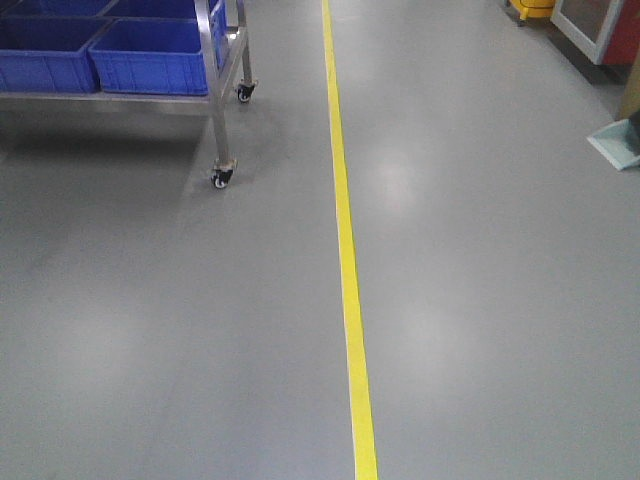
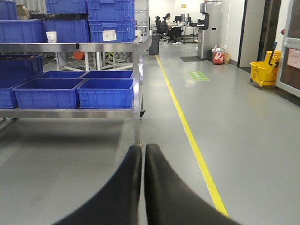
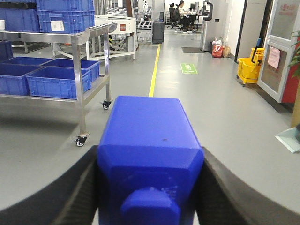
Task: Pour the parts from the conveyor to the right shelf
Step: 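Drive the base along the yellow-lined aisle carrying the block, then drive the base between the shelves of blue bins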
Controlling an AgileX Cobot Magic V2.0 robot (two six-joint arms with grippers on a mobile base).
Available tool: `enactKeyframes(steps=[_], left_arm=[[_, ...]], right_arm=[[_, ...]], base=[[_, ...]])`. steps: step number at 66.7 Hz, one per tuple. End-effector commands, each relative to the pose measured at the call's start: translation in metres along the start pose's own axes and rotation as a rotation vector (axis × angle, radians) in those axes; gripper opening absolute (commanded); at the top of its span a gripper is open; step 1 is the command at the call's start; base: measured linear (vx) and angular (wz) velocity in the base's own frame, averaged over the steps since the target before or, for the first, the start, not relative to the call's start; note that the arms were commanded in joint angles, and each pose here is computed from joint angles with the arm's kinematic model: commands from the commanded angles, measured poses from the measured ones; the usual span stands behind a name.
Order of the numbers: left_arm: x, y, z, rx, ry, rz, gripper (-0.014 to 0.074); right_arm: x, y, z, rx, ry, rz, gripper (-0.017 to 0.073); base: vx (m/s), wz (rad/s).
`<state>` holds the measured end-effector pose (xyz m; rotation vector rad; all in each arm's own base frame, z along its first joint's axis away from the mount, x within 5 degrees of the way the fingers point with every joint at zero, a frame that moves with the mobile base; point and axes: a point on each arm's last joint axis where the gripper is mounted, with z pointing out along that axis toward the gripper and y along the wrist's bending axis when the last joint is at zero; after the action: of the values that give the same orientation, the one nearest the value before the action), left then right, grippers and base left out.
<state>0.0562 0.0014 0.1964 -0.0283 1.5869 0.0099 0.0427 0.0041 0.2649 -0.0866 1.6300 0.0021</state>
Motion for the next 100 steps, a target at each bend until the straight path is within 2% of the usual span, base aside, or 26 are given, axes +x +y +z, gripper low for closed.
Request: enactKeyframes(steps=[1,55,100], left_arm=[[-0.0134,-0.0006,-0.0018,0.009,-0.097,-0.014,-0.0006],[-0.0134,-0.0006,-0.0018,0.009,-0.097,-0.014,-0.0006],[-0.0134,-0.0006,-0.0018,0.009,-0.097,-0.014,-0.0006]], right_arm=[[-0.0154,-0.0015,-0.0015,0.013,-0.097,-0.003,-0.0002],[-0.0152,-0.0015,-0.0014,0.012,-0.095,-0.003,-0.0002],[-0.0153,-0.0015,-0.0014,0.013,-0.097,-0.004,-0.0002]], base=[[0.78,0.05],[0.71,0.07],[0.54,0.58]])
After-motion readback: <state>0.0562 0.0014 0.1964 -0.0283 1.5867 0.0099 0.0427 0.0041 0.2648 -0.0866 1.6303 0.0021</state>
